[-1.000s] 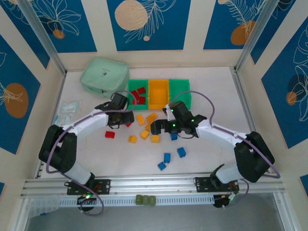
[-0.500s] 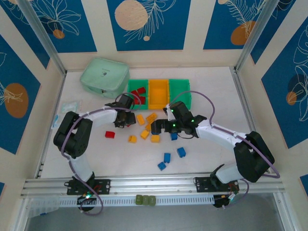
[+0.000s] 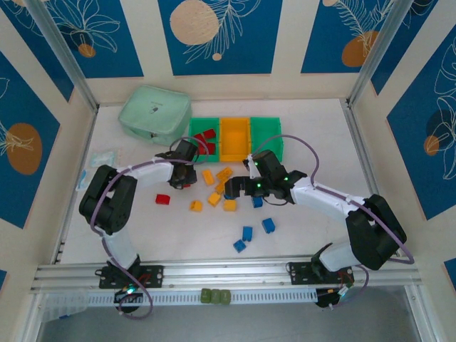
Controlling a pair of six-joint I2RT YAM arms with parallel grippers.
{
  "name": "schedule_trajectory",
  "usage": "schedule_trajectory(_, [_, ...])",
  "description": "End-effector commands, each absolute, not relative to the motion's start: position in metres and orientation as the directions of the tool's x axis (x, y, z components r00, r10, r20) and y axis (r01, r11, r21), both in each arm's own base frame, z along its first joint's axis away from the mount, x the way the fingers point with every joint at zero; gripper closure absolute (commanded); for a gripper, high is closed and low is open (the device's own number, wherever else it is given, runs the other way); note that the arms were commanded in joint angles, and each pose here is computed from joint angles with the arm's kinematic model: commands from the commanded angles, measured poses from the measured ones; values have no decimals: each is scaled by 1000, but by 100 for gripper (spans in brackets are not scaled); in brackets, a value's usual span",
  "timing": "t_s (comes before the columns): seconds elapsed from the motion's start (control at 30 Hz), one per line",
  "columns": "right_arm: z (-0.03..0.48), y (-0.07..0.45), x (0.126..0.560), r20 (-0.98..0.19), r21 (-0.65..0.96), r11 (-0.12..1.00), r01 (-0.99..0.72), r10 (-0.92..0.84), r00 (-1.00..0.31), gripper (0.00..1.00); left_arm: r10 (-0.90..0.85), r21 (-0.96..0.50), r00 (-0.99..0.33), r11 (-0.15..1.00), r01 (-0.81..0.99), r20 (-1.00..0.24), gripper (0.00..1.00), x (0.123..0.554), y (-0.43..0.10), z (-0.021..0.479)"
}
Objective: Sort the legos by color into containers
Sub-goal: Pick up the lego from the center of the table, then place the lego in the container.
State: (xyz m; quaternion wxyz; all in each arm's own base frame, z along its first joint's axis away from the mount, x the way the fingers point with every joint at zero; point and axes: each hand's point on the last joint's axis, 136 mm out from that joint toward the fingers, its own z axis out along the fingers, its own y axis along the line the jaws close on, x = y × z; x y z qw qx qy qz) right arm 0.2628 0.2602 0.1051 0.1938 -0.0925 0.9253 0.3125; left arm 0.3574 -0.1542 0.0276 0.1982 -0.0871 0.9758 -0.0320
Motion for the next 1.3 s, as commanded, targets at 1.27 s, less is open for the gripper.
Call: schedule_trajectory(1.27, [159,234,297,-474,603,748,-277,57,-879,1,-19,-149,-811,985,84,-585,46,493,-218,150])
